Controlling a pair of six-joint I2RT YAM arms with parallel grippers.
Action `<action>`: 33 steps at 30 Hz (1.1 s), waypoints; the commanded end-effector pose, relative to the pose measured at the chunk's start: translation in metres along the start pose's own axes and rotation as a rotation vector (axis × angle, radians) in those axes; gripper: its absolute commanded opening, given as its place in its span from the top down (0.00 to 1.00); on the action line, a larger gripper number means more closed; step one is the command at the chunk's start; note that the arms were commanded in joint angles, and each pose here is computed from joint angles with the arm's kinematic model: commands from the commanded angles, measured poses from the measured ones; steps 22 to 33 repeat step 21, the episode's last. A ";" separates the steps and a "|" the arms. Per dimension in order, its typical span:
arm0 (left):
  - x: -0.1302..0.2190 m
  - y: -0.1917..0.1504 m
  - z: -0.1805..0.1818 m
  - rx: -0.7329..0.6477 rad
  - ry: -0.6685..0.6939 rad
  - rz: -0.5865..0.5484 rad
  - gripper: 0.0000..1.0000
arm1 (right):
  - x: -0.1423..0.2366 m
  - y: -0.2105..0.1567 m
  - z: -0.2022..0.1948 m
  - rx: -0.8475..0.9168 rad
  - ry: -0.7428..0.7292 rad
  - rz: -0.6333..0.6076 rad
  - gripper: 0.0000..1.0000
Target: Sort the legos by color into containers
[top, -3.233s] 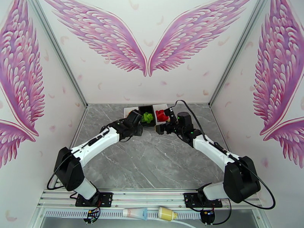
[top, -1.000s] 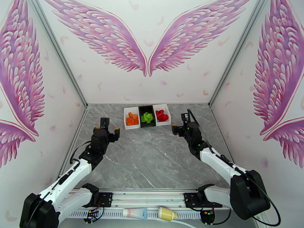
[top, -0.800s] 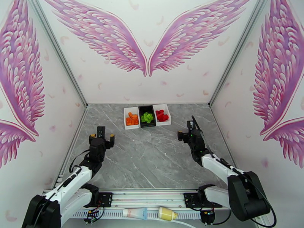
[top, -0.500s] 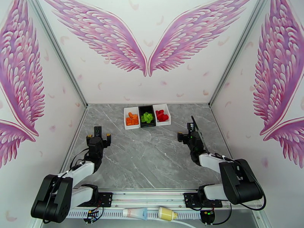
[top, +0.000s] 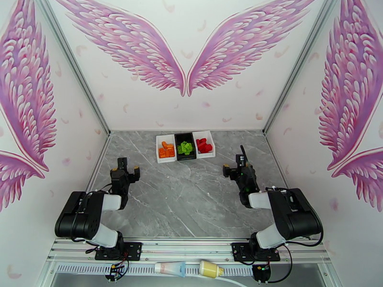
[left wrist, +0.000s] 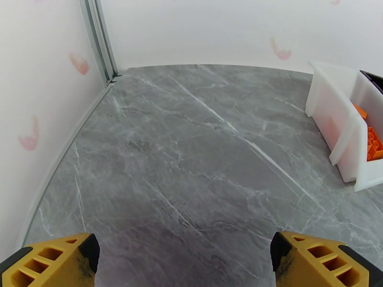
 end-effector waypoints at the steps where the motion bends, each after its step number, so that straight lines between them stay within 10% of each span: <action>1: -0.004 0.021 -0.002 0.019 -0.013 -0.061 0.01 | -0.001 0.007 0.001 -0.001 0.015 -0.030 0.01; 33: -0.004 0.022 -0.007 0.004 -0.041 -0.060 0.01 | -0.001 0.006 0.001 -0.001 0.015 -0.030 0.01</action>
Point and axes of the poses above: each hand's point on the last joint's axis, 136 mm out from that joint toward the fingers, its own x axis back along the fingers, its own z axis along the line the jaws close on, y = z × x, the point moved 1 cm from there along x, back along the fingers, and after that the axes turned 1 degree about -x, right-handed, at the moved point
